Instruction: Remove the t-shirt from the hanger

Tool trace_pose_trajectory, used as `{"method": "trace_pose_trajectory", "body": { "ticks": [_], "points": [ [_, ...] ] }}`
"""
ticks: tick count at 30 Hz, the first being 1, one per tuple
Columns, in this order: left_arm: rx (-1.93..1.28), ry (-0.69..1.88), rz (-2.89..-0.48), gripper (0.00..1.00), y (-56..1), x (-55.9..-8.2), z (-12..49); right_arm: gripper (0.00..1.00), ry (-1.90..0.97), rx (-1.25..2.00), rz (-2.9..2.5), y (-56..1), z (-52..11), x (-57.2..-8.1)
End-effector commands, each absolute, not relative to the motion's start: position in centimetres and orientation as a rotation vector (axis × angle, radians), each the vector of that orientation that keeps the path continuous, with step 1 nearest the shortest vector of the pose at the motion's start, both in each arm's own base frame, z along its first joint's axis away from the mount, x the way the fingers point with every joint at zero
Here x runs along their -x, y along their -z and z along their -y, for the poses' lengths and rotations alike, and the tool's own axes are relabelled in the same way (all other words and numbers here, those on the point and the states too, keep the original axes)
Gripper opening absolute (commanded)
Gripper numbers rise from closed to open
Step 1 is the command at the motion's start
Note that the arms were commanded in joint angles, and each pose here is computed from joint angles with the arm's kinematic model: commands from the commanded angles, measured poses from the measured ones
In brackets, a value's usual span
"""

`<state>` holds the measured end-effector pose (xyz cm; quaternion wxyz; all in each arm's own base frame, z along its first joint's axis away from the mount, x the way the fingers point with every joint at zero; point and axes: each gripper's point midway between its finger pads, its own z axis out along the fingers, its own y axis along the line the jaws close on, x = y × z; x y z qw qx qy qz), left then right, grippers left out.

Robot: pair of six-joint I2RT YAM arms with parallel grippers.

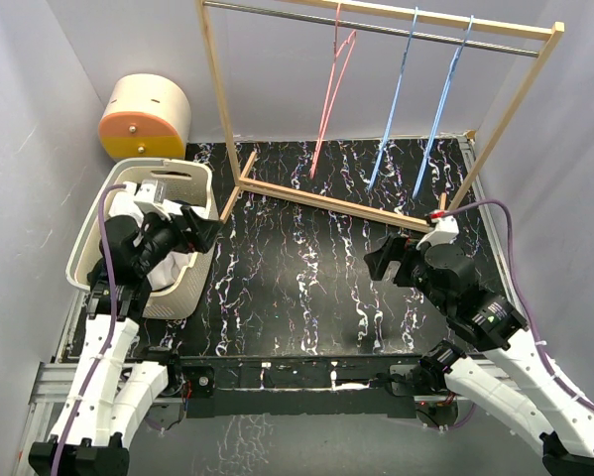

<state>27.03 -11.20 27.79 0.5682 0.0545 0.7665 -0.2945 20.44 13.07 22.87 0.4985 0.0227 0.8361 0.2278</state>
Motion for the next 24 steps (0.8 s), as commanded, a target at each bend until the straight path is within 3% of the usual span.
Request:
{"method": "trace_pose_trajectory", "body": {
  "ticks": [1,7,24],
  "points": [
    [-0.035,0.504,-1.781,0.85,-27.4,-27.0,8.4,0.99,-0.453,-0.248,-1.883,-24.5,-10.3,-22.3],
    [0.054,0.429,-1.846,0.86,-23.4,-26.2,6.8,0.99,-0.334,-0.358,-1.877,-23.9,-8.4,-23.1],
    [0.053,0.403,-1.837,0.86,-23.9,-25.9,6.6,0.99,-0.335,-0.433,-1.850,-23.6,-7.9,-23.3]
  ]
}}
